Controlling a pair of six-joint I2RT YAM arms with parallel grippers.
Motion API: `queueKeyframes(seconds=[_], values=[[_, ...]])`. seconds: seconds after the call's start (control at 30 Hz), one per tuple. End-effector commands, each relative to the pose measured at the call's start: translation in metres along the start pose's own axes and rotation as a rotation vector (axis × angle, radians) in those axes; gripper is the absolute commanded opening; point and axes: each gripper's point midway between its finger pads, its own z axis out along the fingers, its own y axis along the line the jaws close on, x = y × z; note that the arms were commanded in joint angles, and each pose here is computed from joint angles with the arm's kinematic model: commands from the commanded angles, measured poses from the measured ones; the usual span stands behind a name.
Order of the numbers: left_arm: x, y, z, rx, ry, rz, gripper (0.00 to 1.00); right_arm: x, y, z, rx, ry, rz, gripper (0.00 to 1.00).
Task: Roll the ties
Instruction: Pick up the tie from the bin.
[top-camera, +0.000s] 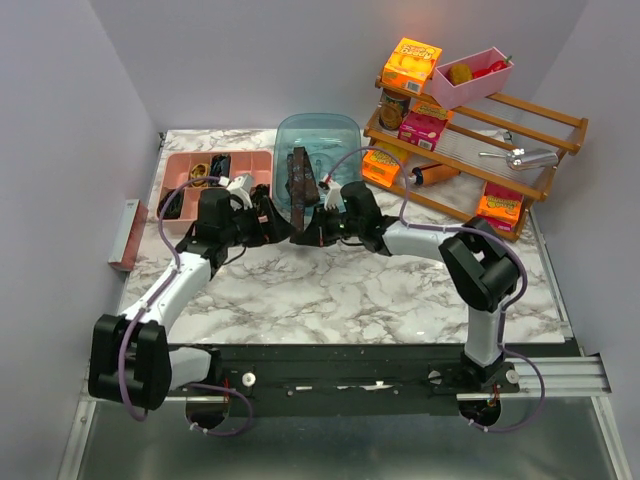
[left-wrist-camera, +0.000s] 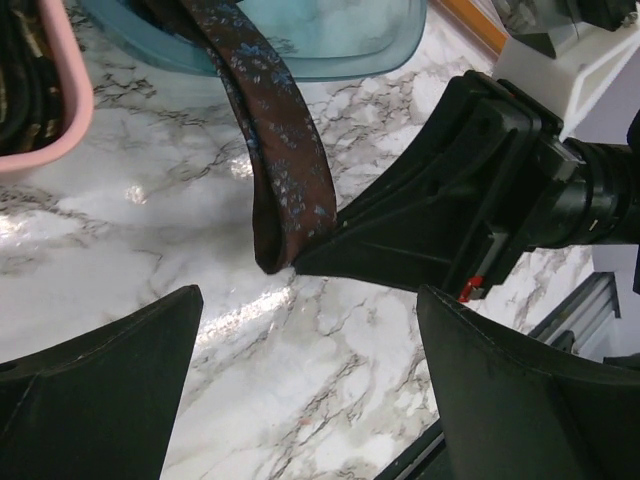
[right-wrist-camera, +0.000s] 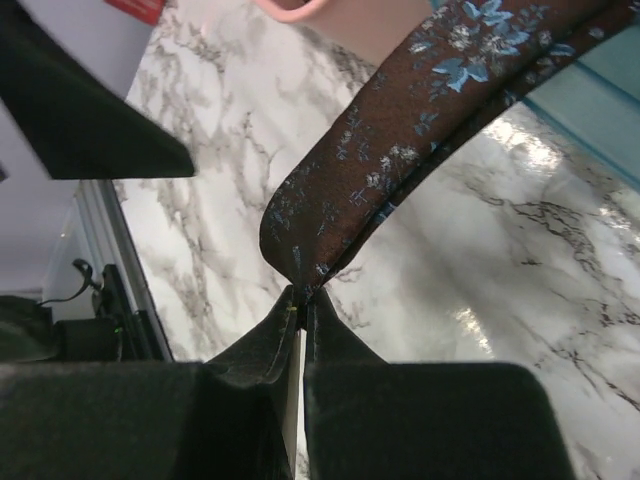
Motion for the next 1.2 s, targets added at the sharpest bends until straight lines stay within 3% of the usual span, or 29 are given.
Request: queueKeyframes(seconds=[0.0, 0.17, 0.5, 0.7, 0.83, 0.9, 1.1, 1.17], values=[[-0.013, -0.019, 0.011, 0.147, -0.033, -0.009, 0.99, 0.011, 0.021, -0.013, -0.067, 0.069, 0.010, 0.09], [-0.011, -0.023, 0.024, 0.225, -0.013, -0.069, 0.98, 0.010, 0.029, -0.021, -0.080, 0.065, 0.022, 0.08], [0.003, -0.015, 0.016, 0.209, -0.075, -0.166, 0.96, -0.011, 0.056, -0.028, -0.175, -0.006, 0.140, 0.06], [-0.003, -0.021, 0.013, 0.252, -0.128, -0.198, 0.88, -0.018, 0.069, -0.028, -0.245, -0.024, 0.206, 0.06], [-0.002, -0.021, 0.016, 0.270, -0.126, -0.209, 0.72, -0.021, 0.073, -0.029, -0.267, -0.032, 0.220, 0.06], [-0.003, -0.022, 0.016, 0.282, -0.139, -0.210, 0.72, -0.021, 0.075, -0.029, -0.276, -0.035, 0.229, 0.06], [-0.006, -0.023, 0.012, 0.291, -0.179, -0.204, 0.51, -0.021, 0.078, -0.030, -0.296, -0.032, 0.235, 0.07], [-0.005, -0.022, 0.013, 0.286, -0.178, -0.204, 0.37, -0.020, 0.080, -0.031, -0.308, -0.029, 0.233, 0.08]])
